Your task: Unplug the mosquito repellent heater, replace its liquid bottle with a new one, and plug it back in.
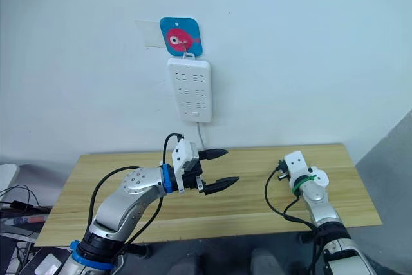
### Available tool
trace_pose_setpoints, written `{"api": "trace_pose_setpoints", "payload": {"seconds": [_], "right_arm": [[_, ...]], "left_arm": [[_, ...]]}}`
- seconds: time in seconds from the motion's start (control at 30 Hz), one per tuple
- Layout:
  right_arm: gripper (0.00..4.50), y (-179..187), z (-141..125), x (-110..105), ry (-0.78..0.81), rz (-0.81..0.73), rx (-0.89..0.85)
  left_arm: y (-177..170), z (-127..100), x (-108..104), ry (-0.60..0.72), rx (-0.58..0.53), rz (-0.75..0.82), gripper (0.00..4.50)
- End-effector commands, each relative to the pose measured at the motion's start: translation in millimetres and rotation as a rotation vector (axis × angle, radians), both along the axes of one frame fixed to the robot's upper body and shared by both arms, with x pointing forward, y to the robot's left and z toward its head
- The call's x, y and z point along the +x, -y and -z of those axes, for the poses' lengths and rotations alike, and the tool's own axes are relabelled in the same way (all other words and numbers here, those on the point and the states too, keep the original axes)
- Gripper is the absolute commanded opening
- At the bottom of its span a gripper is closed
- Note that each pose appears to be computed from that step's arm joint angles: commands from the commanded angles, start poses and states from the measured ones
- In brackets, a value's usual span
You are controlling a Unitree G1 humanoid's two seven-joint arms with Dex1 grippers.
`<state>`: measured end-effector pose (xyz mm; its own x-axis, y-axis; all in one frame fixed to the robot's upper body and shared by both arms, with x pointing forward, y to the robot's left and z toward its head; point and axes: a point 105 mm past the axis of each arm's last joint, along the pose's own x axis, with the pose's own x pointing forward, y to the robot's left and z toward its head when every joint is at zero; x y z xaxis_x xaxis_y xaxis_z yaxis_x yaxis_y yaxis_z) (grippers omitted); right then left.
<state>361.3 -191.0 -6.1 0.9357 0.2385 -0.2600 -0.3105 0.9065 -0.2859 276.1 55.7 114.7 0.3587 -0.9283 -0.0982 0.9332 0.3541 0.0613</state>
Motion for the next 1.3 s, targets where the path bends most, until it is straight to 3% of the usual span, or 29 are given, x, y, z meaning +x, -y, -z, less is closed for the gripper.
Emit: {"api": "trace_pose_setpoints", "payload": {"seconds": [0.03,0.13,0.37,0.5,0.67,0.83,0.93,1.07,1.3], "right_arm": [[0.76,-2,-11,8,0.048,-0.001,0.009],[0.76,-3,-9,8,0.036,-0.009,0.012],[3.27,2,-5,6,0.017,-0.011,0.027],[4.48,8,-6,0,0.016,-0.017,0.036],[4.48,12,-16,-12,0.019,-0.042,0.064],[4.48,10,-38,-38,-0.010,-0.130,0.095],[4.48,1,-59,-54,-0.030,-0.233,0.082],[4.48,-40,-87,-71,-0.084,-0.494,0.136],[4.48,-105,-132,-82,-0.089,-0.872,0.201]], "left_arm": [[2,-12,-1,0.056,-0.015,0.009,4.50],[3,-13,-1,0.057,-0.017,0.007,4.50],[2,-11,-2,0.052,-0.018,0.000,4.50],[0,-10,-3,0.046,-0.019,-0.011,4.50],[-7,-9,-3,0.032,-0.026,-0.044,4.50],[-28,2,-3,0.023,-0.007,-0.154,4.50],[-51,12,0,0.033,-0.012,-0.319,4.50],[-87,39,-6,0.035,0.010,-0.601,4.50],[-142,89,-17,-0.043,0.030,-1.034,4.50]]}}
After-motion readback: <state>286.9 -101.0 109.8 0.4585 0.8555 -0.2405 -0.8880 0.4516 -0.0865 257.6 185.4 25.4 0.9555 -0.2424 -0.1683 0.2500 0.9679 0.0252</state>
